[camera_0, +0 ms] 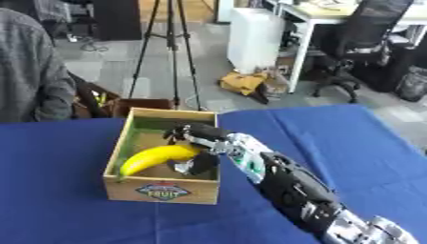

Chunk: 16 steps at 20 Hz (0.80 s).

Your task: Pick up objects on the table and place them in the box.

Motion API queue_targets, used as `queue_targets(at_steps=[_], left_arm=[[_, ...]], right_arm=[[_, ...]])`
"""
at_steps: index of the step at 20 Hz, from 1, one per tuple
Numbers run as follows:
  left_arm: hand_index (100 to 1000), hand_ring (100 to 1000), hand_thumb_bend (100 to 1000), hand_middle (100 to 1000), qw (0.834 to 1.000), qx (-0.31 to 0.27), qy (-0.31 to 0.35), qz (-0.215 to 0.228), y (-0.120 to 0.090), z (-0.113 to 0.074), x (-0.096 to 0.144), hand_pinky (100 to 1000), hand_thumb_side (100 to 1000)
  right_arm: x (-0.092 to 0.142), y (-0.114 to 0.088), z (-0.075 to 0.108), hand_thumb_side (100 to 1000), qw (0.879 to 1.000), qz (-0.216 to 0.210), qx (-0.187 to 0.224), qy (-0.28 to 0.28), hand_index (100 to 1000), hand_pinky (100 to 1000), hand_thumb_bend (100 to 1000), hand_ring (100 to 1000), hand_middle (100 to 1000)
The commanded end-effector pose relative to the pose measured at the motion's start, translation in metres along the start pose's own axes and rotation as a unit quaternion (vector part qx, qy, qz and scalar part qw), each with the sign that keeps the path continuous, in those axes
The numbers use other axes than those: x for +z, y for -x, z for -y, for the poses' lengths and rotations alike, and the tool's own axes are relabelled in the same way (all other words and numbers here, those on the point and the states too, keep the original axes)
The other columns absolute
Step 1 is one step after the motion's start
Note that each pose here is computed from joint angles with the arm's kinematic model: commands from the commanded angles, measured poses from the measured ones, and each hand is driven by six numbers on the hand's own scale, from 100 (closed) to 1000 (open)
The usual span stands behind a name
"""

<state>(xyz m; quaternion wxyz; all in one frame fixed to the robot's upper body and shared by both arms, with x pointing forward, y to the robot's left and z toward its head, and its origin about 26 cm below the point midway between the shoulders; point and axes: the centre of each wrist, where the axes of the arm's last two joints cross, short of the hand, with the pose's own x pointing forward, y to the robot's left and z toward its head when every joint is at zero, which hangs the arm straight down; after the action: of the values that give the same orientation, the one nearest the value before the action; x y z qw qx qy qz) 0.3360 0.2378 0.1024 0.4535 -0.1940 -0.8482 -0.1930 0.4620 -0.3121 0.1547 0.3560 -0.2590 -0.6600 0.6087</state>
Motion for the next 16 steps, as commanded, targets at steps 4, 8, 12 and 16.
queue_targets(at_steps=[4, 8, 12, 16], left_arm=[[615, 602, 230, 433, 1.0, -0.007, 0.009, 0.015, -0.008, 0.0, -0.007, 713, 958], [615, 602, 230, 433, 1.0, -0.007, 0.009, 0.015, -0.009, -0.001, -0.007, 713, 958], [615, 603, 230, 433, 1.0, -0.008, 0.008, 0.014, -0.009, -0.001, -0.007, 712, 957], [614, 603, 230, 432, 1.0, -0.011, 0.005, 0.014, -0.01, -0.003, -0.006, 712, 957]], right_arm=[[0.001, 0.002, 0.009, 821, 0.999, 0.008, 0.022, -0.028, 884, 923, 100, 1000, 1000], [0.001, 0.002, 0.012, 830, 0.999, 0.012, 0.023, -0.031, 892, 934, 100, 1000, 1000], [0.001, -0.001, 0.018, 787, 1.0, 0.019, 0.019, -0.008, 899, 930, 100, 1000, 1000], [-0.001, -0.008, 0.033, 693, 0.999, 0.029, 0.013, 0.042, 877, 887, 100, 1000, 978]])
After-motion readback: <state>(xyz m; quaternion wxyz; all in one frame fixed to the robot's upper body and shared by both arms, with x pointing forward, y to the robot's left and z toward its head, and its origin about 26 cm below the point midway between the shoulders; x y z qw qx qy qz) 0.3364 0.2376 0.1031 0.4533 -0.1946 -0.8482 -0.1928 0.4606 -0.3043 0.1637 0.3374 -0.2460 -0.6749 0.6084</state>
